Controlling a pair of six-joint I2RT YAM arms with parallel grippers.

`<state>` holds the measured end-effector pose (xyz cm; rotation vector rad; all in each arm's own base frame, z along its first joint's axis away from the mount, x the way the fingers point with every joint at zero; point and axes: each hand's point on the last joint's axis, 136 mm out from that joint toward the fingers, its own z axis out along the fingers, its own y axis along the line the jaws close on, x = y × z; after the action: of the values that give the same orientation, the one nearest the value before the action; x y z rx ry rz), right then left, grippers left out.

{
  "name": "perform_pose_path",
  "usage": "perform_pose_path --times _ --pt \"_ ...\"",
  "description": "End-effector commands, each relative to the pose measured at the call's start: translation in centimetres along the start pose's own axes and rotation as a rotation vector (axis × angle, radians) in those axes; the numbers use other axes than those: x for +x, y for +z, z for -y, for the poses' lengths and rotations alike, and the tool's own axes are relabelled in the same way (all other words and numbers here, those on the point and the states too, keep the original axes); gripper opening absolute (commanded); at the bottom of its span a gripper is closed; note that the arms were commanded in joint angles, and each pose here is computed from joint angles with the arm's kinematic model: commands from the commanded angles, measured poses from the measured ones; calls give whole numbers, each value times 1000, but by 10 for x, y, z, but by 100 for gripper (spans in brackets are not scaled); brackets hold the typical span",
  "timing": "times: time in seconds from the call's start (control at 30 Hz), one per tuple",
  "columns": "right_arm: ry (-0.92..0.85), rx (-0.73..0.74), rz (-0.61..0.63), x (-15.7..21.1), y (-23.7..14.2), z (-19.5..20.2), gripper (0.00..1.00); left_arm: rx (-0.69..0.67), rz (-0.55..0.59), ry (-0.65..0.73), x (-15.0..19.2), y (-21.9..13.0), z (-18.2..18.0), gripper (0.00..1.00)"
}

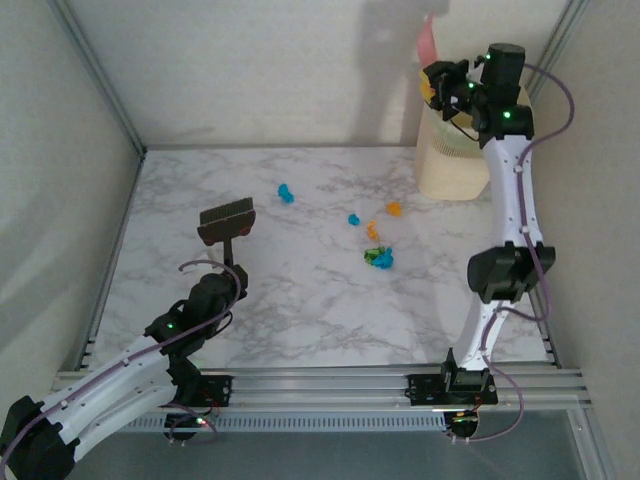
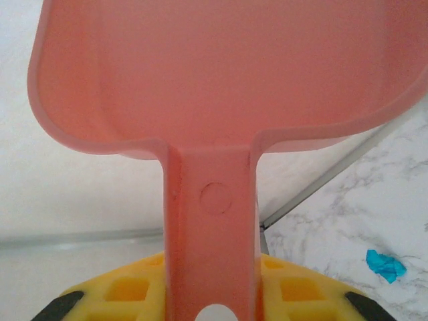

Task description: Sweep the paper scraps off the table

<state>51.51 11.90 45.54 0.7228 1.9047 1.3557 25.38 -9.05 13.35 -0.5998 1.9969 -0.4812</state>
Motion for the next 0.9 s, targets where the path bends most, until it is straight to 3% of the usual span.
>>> perform_pose_path --times 0.0,0.2,0.33,0.67,0.87 --pt "-221 -50 -12 42 -33 -41 0 -9 44 -11 -8 -1 -3 0" --pt "-516 -33 -97 134 -63 -55 0 -19 64 -19 -12 -4 -6 0" --pt "-719 -11 -186 198 -78 -35 0 -35 84 -24 -16 -6 -10 0" --pt "-1098 186 -501 333 -80 123 0 -105 184 -80 -34 -20 -30 0" --pt "-1312 368 -579 366 -67 200 0 -155 237 -107 -42 -26 -42 0"
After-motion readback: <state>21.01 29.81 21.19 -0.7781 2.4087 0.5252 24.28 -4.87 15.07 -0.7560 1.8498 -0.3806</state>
